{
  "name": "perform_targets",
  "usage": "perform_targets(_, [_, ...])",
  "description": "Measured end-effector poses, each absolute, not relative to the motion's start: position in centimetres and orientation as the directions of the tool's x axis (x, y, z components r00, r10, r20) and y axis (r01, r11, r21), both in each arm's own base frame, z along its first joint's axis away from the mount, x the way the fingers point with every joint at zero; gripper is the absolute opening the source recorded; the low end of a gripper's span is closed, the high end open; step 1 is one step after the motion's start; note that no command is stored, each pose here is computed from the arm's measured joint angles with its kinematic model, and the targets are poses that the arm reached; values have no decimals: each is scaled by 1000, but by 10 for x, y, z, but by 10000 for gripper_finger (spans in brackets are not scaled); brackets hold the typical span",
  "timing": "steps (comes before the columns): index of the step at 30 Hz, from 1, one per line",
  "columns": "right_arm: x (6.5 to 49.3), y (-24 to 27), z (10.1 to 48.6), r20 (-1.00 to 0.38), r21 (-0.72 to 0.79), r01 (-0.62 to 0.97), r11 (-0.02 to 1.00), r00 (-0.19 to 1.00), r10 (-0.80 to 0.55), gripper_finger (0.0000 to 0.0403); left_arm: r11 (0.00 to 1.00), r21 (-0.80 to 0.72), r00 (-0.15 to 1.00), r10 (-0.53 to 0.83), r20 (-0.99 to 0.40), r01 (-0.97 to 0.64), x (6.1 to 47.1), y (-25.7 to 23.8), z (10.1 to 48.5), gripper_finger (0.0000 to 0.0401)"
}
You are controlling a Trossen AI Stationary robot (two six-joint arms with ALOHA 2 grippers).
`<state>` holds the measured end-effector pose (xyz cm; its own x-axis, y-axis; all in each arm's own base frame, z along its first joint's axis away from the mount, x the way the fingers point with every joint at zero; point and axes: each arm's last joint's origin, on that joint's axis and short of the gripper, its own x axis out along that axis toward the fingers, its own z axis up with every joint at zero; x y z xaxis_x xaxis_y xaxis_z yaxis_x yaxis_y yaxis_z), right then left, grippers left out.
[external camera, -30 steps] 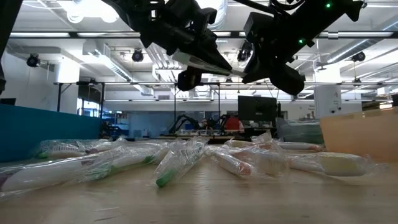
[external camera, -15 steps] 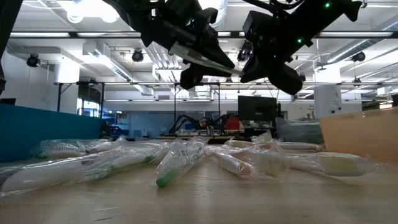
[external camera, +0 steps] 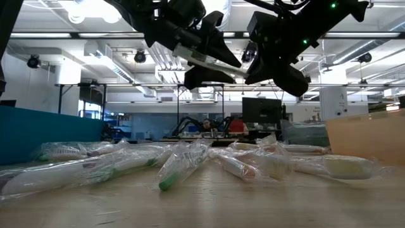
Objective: Pick & Place Toothbrushes
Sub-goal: Put the green toothbrush into the black bin
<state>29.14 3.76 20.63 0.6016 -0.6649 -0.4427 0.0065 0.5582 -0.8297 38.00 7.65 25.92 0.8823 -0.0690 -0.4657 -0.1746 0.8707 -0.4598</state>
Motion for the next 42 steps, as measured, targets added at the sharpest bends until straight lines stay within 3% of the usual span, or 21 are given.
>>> perform_targets(14, [292, 38, 206, -465, -809, -5, 587, 617, -635, 36, 933, -341, 889, -53, -455, -119, 381, 84, 269, 224])
perform_targets(22, [291, 40, 203, -527, -752, -45, 657, 640, -560, 36, 955, -263, 886, -2, -464, -136, 376, 100, 269, 223])
perform_targets(28, [288, 41, 199, -577, -708, -66, 704, 628, -522, 36, 947, -160, 842, 161, -515, -278, 370, 115, 265, 223])
perform_targets(35, [283, 37, 193, -641, -655, -68, 752, 578, -506, 37, 877, 50, 711, 420, -565, -478, 363, 123, 260, 223])
perform_targets(42, [274, 20, 186, -719, -597, -20, 802, 458, -524, 36, 829, 134, 630, 508, -587, -543, 357, 125, 259, 223])
